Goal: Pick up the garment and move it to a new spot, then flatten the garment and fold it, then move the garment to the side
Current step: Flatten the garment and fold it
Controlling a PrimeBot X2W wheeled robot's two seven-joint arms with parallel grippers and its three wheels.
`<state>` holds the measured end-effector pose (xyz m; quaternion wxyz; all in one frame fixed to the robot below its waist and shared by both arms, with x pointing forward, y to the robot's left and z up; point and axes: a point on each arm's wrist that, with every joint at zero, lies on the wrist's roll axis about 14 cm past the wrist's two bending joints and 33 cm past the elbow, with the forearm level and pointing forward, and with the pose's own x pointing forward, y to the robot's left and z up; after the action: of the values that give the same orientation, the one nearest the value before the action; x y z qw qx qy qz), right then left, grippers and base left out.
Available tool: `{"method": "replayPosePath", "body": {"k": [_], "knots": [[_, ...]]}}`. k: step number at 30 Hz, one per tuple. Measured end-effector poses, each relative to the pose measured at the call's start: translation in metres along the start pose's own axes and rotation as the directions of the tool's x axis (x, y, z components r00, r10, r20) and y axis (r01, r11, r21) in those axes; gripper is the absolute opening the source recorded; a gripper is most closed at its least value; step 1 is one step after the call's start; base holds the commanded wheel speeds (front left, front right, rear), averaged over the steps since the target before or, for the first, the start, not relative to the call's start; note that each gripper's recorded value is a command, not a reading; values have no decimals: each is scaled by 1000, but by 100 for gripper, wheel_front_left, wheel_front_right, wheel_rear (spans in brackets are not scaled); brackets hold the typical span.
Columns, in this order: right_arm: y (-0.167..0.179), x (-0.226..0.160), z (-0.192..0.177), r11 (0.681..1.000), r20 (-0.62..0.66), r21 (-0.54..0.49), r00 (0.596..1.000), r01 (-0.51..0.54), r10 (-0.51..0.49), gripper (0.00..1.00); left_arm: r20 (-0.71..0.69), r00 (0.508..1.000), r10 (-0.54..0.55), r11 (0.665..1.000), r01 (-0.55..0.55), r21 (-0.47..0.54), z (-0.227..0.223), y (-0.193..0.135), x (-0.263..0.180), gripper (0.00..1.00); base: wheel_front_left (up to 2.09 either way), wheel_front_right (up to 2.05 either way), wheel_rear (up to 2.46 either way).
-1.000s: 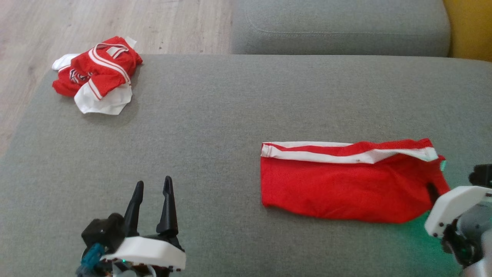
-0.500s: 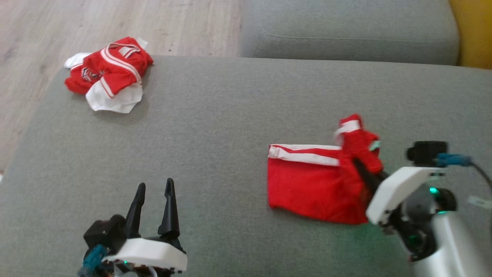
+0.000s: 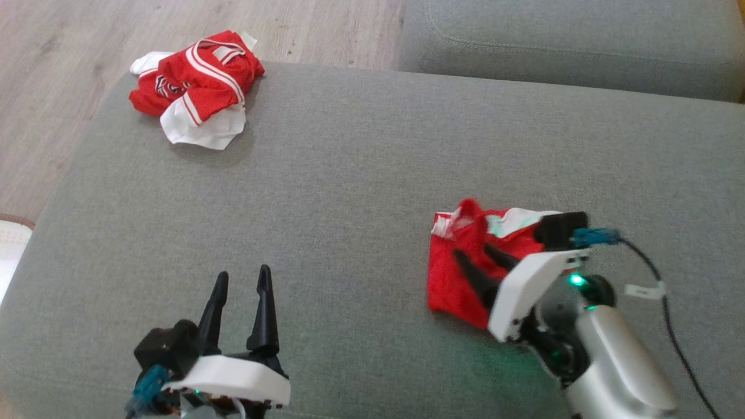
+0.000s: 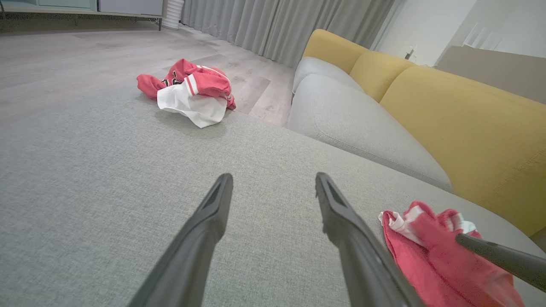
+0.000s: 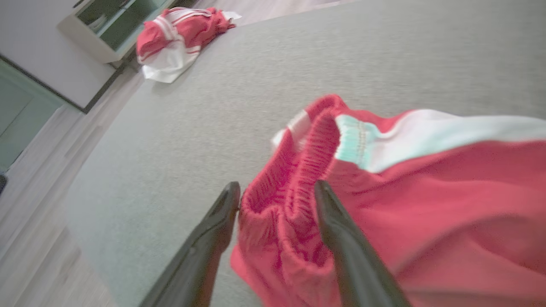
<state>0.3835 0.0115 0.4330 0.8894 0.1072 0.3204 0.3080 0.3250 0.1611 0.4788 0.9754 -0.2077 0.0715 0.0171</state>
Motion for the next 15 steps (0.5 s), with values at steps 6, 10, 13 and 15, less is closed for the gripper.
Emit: {"method": "replayPosePath", "body": {"k": [6, 10, 13, 15], "knots": [[35, 1, 7, 994, 40, -61, 995, -94, 96, 100, -2, 1000, -7, 1000, 7, -2, -1, -3, 2, 100, 0, 0, 0], [31, -5, 22, 991, 119, -126, 991, -54, 69, 100, 0, 1000, -27, 1000, 27, 2, -1, -9, 4, 100, 0, 0, 0], [16, -14, 46, 982, 233, -184, 972, 28, 16, 100, 4, 999, -48, 999, 48, 11, -1, -14, 6, 100, 0, 0, 0], [5, -24, 61, 980, 305, -184, 952, 79, -19, 100, 7, 998, -62, 998, 61, 16, 0, -18, 7, 100, 0, 0, 0]]}}
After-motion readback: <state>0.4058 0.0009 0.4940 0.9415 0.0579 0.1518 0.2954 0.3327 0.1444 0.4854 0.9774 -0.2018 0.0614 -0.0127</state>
